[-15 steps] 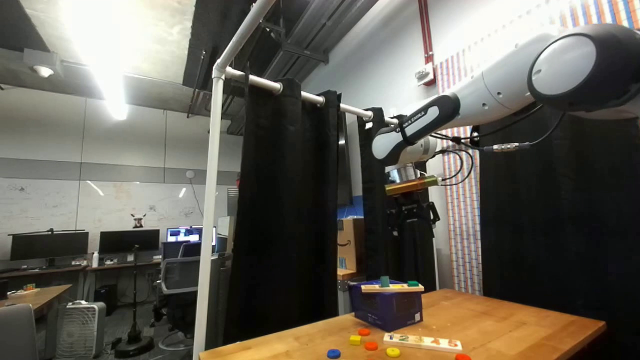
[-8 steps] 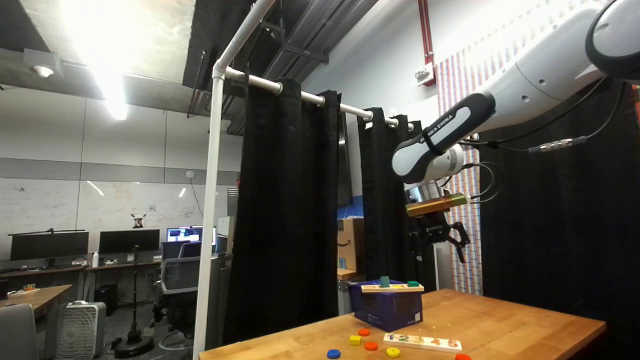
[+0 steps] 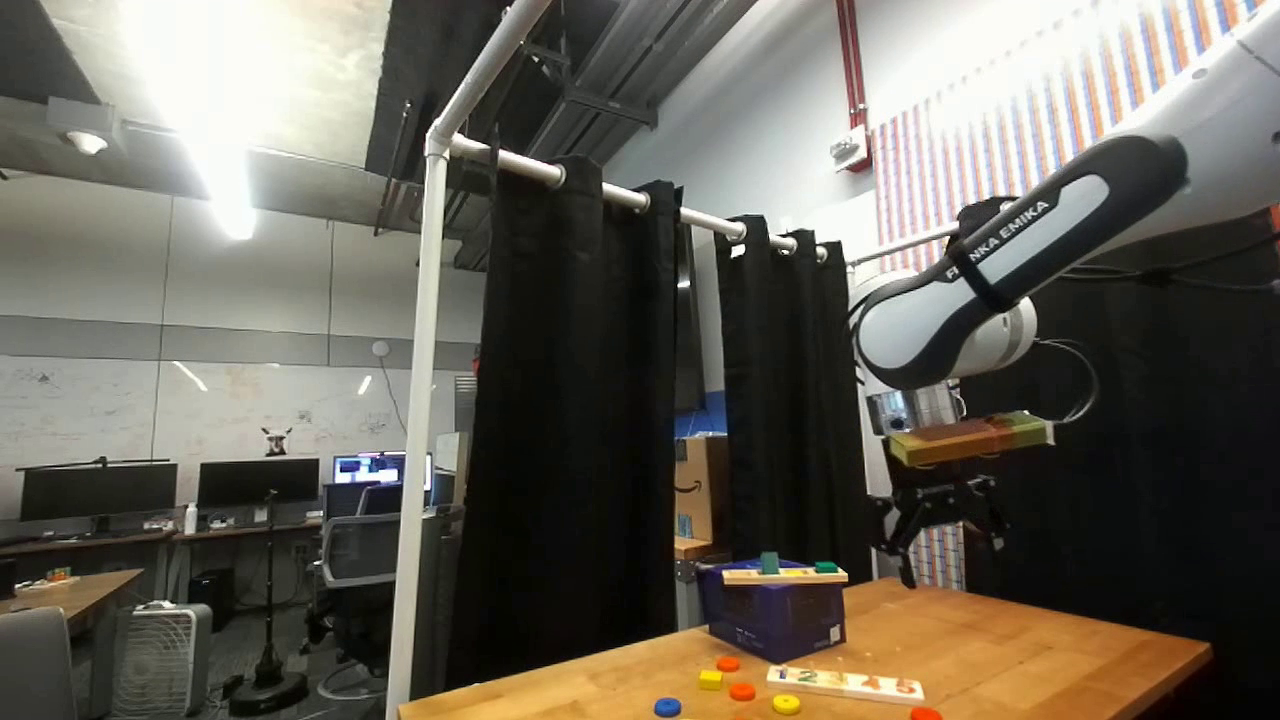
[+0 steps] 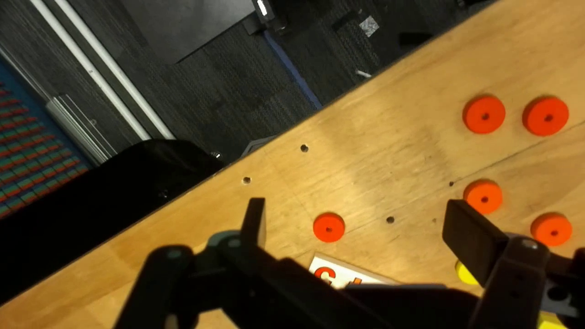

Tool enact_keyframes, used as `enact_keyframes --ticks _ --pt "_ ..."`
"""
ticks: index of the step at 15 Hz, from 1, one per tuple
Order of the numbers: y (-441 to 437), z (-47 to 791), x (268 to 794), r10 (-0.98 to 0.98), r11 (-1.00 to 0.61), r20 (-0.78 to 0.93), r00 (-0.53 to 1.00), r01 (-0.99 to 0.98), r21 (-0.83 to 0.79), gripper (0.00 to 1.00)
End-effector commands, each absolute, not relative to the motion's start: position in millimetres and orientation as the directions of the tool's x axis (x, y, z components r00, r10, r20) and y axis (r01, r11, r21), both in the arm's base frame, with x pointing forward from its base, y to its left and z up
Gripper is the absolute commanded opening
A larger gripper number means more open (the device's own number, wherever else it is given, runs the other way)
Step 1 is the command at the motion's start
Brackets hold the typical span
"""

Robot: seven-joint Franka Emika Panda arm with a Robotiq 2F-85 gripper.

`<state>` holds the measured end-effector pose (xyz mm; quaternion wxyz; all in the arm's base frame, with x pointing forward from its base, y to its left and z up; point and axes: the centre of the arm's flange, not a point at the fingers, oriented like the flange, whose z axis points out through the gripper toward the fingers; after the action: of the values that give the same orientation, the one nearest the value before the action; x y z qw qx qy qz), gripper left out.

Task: Put the green cube on the wooden pallet

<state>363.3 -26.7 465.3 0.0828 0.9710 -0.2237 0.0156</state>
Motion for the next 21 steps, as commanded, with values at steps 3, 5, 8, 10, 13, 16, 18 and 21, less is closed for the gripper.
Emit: enact_keyframes --ticks 3,5,8,10,13,16,18,21 --pt "-29.7 477.3 304.6 -0.150 -0.979 0.099 0.984 -0.162 0.126 1.00" --pt "-31.9 488.3 301.6 -0.132 -0.982 0.084 0.988 -0.142 0.126 1.00" --pt "-28.9 479.8 309.2 -0.151 -0.977 0.081 0.985 -0.161 0.142 1.00" --pt "-29.0 481.2 308.2 -0.144 -0.978 0.083 0.986 -0.155 0.141 1.00" --pt "-29.0 481.0 308.1 -0.141 -0.978 0.082 0.987 -0.152 0.142 1.00" --pt "-29.0 480.9 308.1 -0.140 -0.978 0.081 0.987 -0.151 0.142 1.00" --pt "-29.0 480.9 308.1 -0.139 -0.978 0.081 0.987 -0.150 0.142 1.00" --pt "-29.0 480.9 308.1 -0.139 -0.979 0.081 0.987 -0.149 0.142 1.00"
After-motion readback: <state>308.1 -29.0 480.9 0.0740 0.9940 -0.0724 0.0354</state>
